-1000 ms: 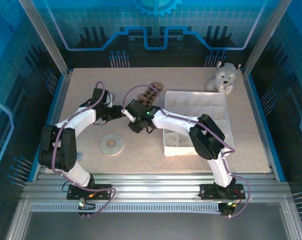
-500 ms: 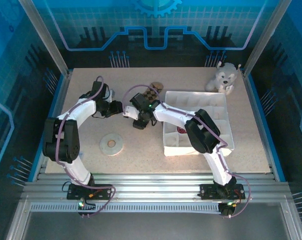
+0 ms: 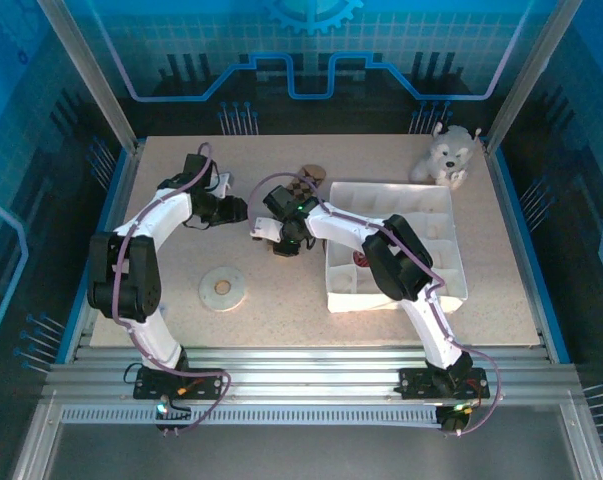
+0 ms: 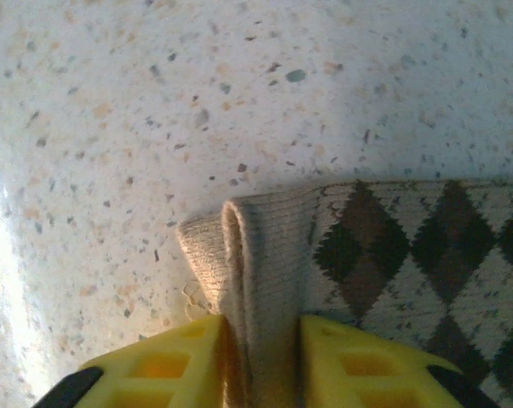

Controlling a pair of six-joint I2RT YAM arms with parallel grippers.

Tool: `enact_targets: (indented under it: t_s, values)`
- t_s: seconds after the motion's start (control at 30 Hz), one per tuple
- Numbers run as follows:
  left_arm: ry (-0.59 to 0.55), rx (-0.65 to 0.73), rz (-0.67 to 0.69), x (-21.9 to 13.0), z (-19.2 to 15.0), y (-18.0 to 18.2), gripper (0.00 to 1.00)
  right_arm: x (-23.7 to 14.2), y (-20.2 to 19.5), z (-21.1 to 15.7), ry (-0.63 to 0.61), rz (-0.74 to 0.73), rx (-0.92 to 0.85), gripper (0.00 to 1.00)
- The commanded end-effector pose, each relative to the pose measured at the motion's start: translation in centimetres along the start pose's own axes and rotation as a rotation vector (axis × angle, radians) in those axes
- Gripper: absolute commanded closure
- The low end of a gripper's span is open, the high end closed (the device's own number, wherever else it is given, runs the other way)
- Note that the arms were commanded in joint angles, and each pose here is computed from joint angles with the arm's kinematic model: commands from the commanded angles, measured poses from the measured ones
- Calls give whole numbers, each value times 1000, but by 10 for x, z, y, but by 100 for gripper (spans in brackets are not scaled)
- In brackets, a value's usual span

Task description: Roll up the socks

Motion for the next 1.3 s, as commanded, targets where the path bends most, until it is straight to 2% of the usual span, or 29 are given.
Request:
enact_targets:
  t_s: [0.0,0.13,0.23,0.33,0.4,0.5,0.67,0.87,1.27]
  values:
    - [-70,182,-12,-16,-2,1,53,12,15,-16,32,76,-20,88]
    - [-172,361,-118,-20,-16,-1,52,4,23,-22,-23,104,-48,98]
    - [-221,604,-296,-26,-37,-11,50,-4,24,-29,-85,137,-40,100]
    - [-292,836,-412,-29,-62,-14,48,-13,20,-37,-162,188,6,100]
    - [-316,975,-440,-26,-79,-15,47,-20,17,-42,-216,235,32,100]
    - [-308,1120,-383,-14,-95,-21,49,-29,13,-48,-286,301,75,99]
    - [-333,1251,-354,9,-112,-41,49,-34,8,-53,-331,375,135,98]
    - [-392,1274,-361,30,-110,-46,47,-43,4,-57,-373,412,168,98]
    - [-334,1363,-428,52,-120,-55,45,-49,-7,-66,-430,447,245,98]
Point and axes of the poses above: each hand's point on the last joint's axis, 136 mm out from that joint toward the fingers, its own x axis out along the fingers, its own y axis along the line the jaws close on, z = x × y, the point moved 9 cm from there along -x, back along the fingers, and after that the axes turned 12 degrees about -x, right-handed, at the moved point
